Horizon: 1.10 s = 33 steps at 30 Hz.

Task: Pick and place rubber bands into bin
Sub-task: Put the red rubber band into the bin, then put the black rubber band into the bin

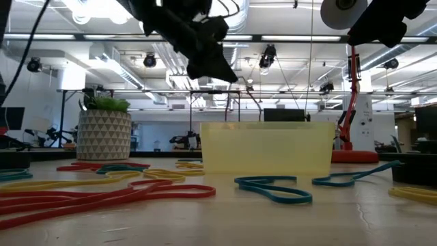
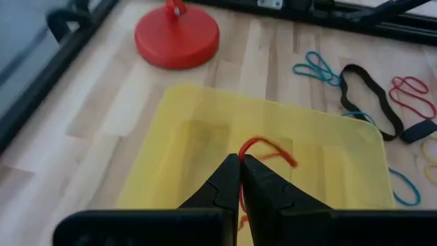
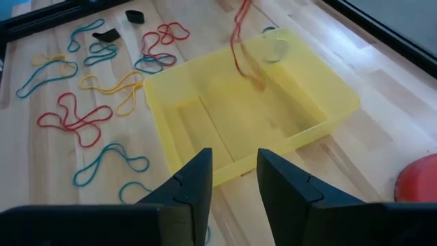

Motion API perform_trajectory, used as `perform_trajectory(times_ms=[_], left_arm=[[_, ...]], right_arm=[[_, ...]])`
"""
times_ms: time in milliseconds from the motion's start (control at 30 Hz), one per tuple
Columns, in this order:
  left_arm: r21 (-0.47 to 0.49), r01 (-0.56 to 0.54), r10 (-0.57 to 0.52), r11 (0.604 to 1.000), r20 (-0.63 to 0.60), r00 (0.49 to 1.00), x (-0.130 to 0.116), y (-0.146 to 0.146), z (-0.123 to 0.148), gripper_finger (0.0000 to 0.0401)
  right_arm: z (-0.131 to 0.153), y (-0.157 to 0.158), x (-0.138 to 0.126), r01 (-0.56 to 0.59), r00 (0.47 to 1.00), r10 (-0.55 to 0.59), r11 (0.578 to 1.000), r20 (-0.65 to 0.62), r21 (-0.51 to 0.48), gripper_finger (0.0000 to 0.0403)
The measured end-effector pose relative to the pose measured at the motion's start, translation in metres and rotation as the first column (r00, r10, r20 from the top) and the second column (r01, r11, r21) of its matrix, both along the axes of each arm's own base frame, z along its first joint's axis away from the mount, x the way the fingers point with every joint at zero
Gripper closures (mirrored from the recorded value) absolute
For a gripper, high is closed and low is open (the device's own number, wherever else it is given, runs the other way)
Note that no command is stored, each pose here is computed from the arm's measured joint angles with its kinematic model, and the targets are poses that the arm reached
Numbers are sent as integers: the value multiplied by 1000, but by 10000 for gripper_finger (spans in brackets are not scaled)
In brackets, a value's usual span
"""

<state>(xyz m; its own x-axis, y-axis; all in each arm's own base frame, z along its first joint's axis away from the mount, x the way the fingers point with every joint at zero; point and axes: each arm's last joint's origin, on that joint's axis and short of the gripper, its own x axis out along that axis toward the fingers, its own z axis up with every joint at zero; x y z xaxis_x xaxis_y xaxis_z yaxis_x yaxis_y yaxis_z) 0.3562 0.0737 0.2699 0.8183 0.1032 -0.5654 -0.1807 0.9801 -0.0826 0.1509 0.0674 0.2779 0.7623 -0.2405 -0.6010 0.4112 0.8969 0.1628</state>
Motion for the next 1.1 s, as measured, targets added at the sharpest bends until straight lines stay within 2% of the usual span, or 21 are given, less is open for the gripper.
perform_trajectory(times_ms=[100, 300, 533, 733, 867, 1100], left_arm=[[-45, -22, 20, 999, -44, 999, 9, 1, -14, 401], [-80, 33, -39, 996, -74, 996, 18, -4, -24, 394], [-77, 37, -41, 996, -62, 997, 16, -5, -19, 328], [-44, 121, -123, 992, -37, 992, -2, -20, 10, 295], [-11, 155, -154, 988, 18, 988, -18, -32, 34, 292], [29, 109, -111, 994, 88, 990, -46, -47, 62, 292]], right_arm=[[0, 0, 0, 5, 1000, -5, 1000, -4, 12, 293], [-1, 1, -1, -23, 999, 24, 998, -24, 55, 276], [-4, 4, -3, -92, 991, 105, 985, -84, 146, 250], [-18, 6, -19, -101, 935, 180, 961, -306, 256, 244], [-26, 10, -26, -134, 910, 217, 960, -354, 244, 251], [-58, 21, -20, -239, 873, 289, 956, -393, 172, 264]])
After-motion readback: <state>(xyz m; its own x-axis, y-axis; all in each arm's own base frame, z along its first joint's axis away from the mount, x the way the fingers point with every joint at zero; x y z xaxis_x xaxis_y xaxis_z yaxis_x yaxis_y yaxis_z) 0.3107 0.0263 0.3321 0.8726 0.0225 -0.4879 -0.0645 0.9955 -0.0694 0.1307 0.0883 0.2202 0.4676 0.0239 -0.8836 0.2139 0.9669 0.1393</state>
